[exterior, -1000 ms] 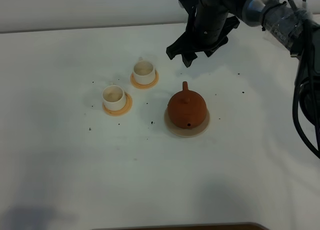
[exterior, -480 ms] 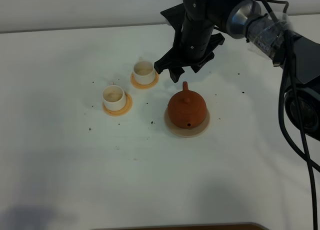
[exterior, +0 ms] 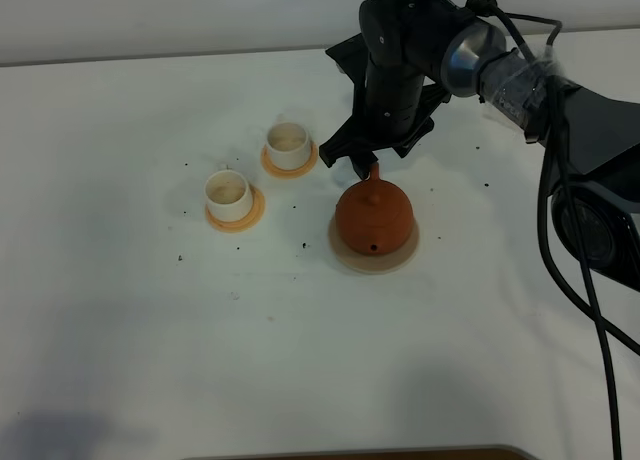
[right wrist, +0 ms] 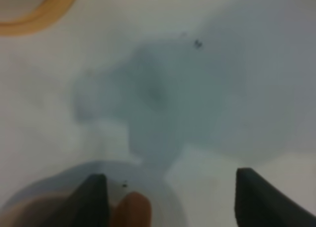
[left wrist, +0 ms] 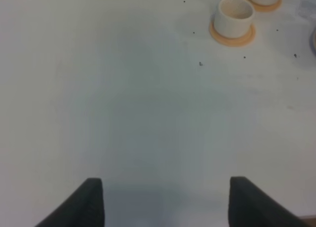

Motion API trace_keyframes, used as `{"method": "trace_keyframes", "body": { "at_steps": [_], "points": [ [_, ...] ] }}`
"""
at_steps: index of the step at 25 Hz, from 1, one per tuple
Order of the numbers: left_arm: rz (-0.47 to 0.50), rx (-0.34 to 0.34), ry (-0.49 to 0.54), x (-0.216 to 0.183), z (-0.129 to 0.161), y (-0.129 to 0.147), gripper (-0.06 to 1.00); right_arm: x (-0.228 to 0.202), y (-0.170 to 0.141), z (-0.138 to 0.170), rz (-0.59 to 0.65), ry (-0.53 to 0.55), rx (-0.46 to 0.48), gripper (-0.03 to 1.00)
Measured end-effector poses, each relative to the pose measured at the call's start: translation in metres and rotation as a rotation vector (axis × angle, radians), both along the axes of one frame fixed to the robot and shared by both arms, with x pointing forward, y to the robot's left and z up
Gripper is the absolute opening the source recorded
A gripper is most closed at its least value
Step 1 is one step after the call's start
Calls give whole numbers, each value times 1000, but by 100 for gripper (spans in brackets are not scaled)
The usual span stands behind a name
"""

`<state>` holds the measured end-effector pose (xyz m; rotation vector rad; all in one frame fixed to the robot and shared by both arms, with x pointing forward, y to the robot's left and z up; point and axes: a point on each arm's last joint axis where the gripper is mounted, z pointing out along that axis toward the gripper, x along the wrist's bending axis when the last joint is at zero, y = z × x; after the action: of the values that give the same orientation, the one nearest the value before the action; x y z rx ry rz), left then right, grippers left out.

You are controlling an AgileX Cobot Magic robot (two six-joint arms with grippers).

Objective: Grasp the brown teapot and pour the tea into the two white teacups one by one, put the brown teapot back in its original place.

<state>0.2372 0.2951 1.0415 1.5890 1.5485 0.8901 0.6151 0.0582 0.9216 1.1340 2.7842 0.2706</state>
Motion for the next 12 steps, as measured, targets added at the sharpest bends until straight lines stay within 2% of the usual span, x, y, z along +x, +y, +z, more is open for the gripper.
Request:
{"method": "trace_keyframes", "body": {
  "at_steps": [6, 12],
  "points": [
    [0, 0, 0, 0, 0, 0, 57, 2, -6, 0, -9, -26, -64, 57],
    [0, 0, 0, 0, 0, 0, 57, 3, -8, 0, -22, -32, -81, 57]
  ]
}}
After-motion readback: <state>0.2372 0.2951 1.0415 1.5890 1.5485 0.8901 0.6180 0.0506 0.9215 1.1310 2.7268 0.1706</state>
